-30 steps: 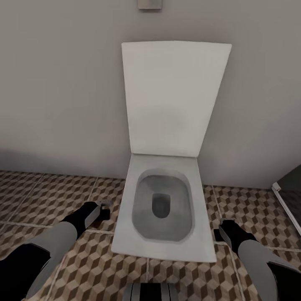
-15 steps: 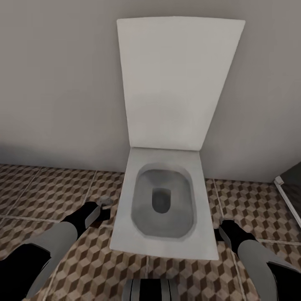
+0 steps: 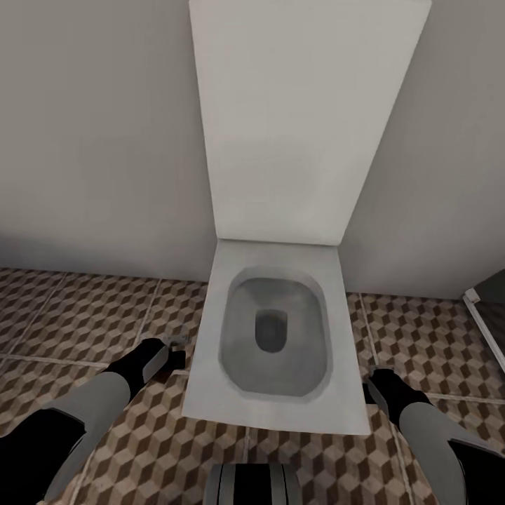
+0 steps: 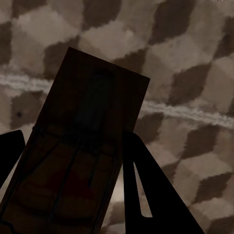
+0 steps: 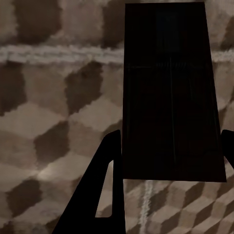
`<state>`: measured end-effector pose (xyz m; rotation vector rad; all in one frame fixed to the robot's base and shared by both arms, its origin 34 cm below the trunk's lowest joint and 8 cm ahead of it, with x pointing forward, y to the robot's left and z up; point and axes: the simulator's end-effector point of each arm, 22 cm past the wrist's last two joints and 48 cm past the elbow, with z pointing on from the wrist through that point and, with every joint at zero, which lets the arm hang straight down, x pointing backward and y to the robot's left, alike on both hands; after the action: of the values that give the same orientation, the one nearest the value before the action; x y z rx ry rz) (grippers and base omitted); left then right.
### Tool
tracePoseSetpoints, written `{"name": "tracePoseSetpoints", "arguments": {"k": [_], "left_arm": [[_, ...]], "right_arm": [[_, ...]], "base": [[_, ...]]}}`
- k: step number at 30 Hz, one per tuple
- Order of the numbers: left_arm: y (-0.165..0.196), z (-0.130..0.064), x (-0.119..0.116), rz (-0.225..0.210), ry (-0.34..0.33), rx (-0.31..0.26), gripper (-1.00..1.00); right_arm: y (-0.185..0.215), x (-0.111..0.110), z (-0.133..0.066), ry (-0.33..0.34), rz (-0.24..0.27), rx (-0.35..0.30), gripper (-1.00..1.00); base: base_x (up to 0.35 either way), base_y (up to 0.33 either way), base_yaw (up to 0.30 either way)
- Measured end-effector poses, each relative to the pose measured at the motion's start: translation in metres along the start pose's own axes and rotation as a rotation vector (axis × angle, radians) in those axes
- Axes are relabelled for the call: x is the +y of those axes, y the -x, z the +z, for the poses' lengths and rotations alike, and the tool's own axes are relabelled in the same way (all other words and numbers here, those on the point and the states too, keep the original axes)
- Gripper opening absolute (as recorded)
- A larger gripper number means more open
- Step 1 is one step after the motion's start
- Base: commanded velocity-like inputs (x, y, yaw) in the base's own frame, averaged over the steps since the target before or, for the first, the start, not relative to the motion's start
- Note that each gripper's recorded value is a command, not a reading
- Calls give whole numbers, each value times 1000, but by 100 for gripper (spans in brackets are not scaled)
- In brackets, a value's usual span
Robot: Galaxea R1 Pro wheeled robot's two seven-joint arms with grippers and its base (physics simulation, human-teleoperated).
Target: Take the four mousetraps from the cabinet in the bathroom and place them on the bathroom floor. Make sure all four end up on the same floor surface, and ensure that at least two of them are either under or directly next to the same bathroom sink.
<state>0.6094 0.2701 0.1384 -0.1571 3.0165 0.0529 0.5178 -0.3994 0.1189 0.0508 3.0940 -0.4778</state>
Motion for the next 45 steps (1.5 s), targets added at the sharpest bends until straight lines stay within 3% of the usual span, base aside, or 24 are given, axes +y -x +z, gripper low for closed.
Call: {"name": "tracePoseSetpoints", "arguments": {"k": [16,28,45], "left_arm": [[1,0,0,-4,-2,-4,-100],[7,0,0,-9,-2,-30,-100],[-1,8,-1,-7,-3,-15,-100]], "right_arm": [[33,-2,-2,-2,21,-149,-100],[35,-2,-2,-1,22,-162,-100],[32,1,5,0,17,-160,-100]], "base": [[0,0,0],[0,0,0],[0,0,0]]}}
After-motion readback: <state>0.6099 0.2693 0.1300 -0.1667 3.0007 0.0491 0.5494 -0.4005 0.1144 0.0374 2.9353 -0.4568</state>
